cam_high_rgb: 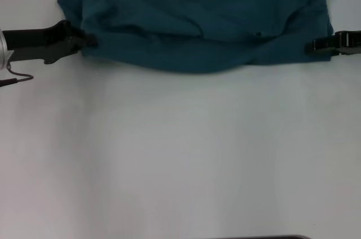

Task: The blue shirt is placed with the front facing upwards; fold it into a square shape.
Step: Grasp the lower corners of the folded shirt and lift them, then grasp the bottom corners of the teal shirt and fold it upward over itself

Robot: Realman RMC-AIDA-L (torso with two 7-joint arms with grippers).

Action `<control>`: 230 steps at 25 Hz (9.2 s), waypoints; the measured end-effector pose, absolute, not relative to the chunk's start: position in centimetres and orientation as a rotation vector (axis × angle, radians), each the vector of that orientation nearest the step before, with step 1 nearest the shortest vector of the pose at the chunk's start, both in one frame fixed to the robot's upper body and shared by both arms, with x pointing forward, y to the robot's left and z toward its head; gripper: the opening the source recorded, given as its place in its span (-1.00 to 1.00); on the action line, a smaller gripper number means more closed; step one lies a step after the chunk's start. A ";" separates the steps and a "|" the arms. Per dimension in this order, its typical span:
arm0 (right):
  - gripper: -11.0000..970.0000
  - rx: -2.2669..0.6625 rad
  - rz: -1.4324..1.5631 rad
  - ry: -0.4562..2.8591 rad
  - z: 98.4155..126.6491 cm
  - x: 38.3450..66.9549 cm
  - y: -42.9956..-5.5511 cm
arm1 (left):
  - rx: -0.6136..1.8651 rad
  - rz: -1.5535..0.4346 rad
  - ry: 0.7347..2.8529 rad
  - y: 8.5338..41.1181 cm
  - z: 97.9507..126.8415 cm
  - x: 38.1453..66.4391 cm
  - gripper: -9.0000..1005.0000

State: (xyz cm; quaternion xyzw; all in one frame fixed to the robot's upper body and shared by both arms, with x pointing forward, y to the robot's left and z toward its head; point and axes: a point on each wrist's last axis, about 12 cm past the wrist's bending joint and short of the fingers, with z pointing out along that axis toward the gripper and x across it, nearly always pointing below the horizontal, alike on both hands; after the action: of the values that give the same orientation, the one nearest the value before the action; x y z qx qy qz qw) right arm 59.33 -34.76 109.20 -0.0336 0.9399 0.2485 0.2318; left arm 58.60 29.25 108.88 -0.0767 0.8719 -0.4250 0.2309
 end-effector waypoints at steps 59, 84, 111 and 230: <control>-0.97 -0.218 0.671 2.846 112.1 56.1 -37.1 | 0.088 -1.309 2.602 30.6 110.5 55.4 -0.94; -0.98 -0.261 0.946 3.053 110.5 49.0 -35.9 | 0.250 -1.393 2.903 32.1 109.0 49.2 -0.94; -0.98 -0.299 0.999 3.075 110.2 47.9 -35.7 | 0.323 -1.409 2.971 32.8 108.7 47.6 -0.94; -0.71 -0.215 0.142 2.379 115.6 68.9 -30.0 | -0.140 -0.675 2.470 27.3 115.5 66.5 -0.81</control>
State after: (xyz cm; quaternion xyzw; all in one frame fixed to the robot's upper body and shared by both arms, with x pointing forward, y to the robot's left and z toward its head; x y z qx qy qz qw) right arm 68.91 -30.01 115.59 -0.0837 0.9253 0.0554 0.3658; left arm 66.52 27.28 115.53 -0.0523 0.9233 -0.2524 0.2847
